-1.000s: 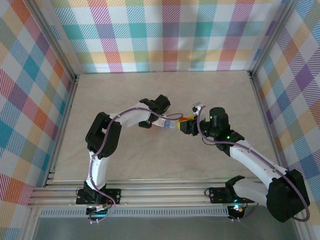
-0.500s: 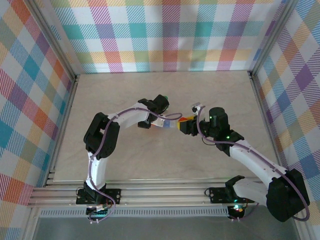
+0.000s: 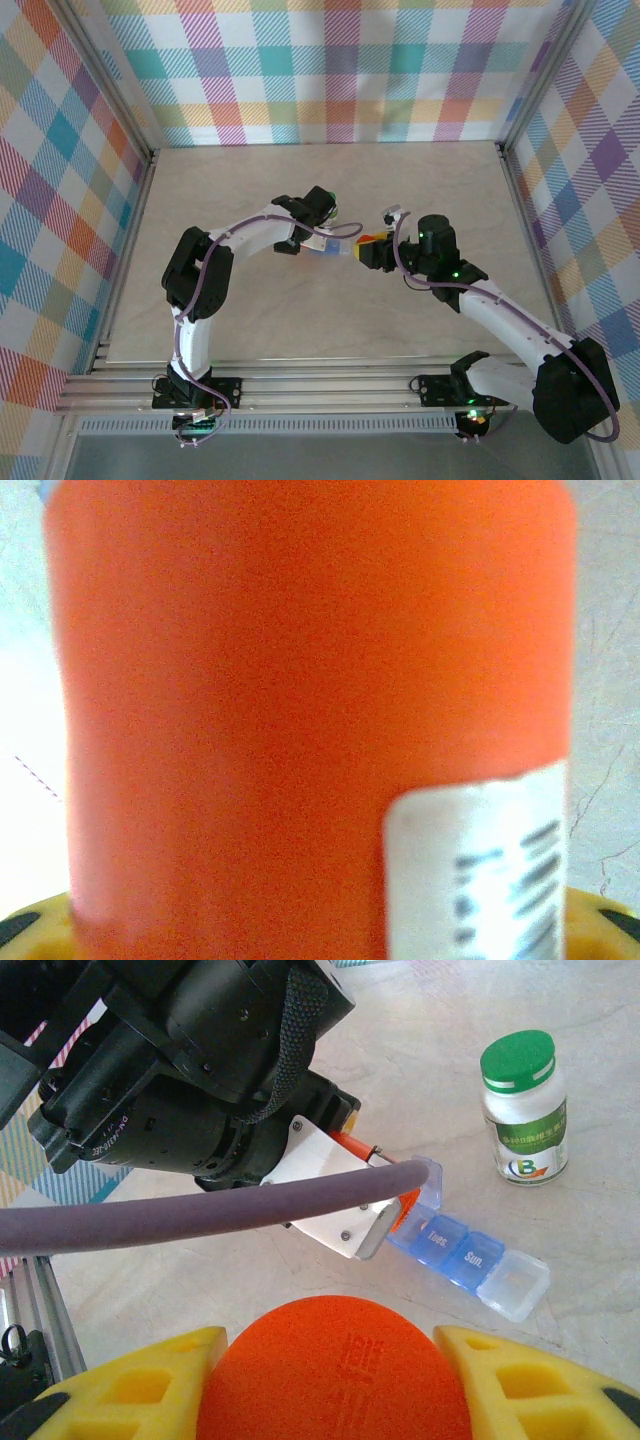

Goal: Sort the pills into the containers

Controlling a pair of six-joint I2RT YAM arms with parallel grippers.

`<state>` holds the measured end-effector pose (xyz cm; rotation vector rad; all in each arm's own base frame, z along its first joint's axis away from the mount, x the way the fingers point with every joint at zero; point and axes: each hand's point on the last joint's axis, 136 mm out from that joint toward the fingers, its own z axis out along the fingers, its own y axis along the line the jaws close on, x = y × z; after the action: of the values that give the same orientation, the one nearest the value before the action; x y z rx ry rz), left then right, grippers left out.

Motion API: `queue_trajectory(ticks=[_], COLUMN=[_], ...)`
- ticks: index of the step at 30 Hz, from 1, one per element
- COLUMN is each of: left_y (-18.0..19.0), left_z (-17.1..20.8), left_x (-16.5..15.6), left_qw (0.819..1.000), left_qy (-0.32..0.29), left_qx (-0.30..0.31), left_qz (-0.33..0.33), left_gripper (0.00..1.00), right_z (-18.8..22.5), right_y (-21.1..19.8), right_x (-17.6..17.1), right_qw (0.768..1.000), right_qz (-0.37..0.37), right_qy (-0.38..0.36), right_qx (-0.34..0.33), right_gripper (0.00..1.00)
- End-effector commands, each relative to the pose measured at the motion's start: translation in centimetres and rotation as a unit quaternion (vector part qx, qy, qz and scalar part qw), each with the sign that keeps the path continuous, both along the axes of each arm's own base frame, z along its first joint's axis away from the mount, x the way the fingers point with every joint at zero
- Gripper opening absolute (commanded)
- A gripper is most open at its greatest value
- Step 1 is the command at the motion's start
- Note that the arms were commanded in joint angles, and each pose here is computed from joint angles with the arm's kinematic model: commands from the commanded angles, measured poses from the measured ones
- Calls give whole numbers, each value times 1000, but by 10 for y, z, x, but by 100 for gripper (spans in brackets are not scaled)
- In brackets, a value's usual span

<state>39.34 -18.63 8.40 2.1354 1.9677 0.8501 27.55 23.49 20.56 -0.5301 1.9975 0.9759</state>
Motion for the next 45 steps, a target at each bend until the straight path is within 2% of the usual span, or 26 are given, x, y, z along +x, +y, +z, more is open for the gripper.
queue_trajectory(ticks=[1,10,13,29,41,45], left_y=[7,2,-2,0,2,6], left_z=[9,-41,-48,-4,10,5], left_x=[-3,-3,-2,0,1,2], left_qw=[1000,996,996,1000,1000,1000], left_qy=[-2,36,42,12,-4,-2], left_qx=[2,74,78,-10,-22,-2], left_qz=[-2,-22,-20,14,15,7], left_gripper=[7,7,7,7,7,7], right_z=[11,11,12,13,13,12], right_y=[7,7,7,8,9,9], right_x=[-1,0,-1,-2,-2,-2], right_qw=[1000,1000,1000,1000,1000,1000], right_qz=[14,14,14,17,18,19], right_qy=[-13,-13,-14,-13,-13,-12], right_qx=[16,15,15,17,18,18], right_gripper=[0,0,0,0,0,0])
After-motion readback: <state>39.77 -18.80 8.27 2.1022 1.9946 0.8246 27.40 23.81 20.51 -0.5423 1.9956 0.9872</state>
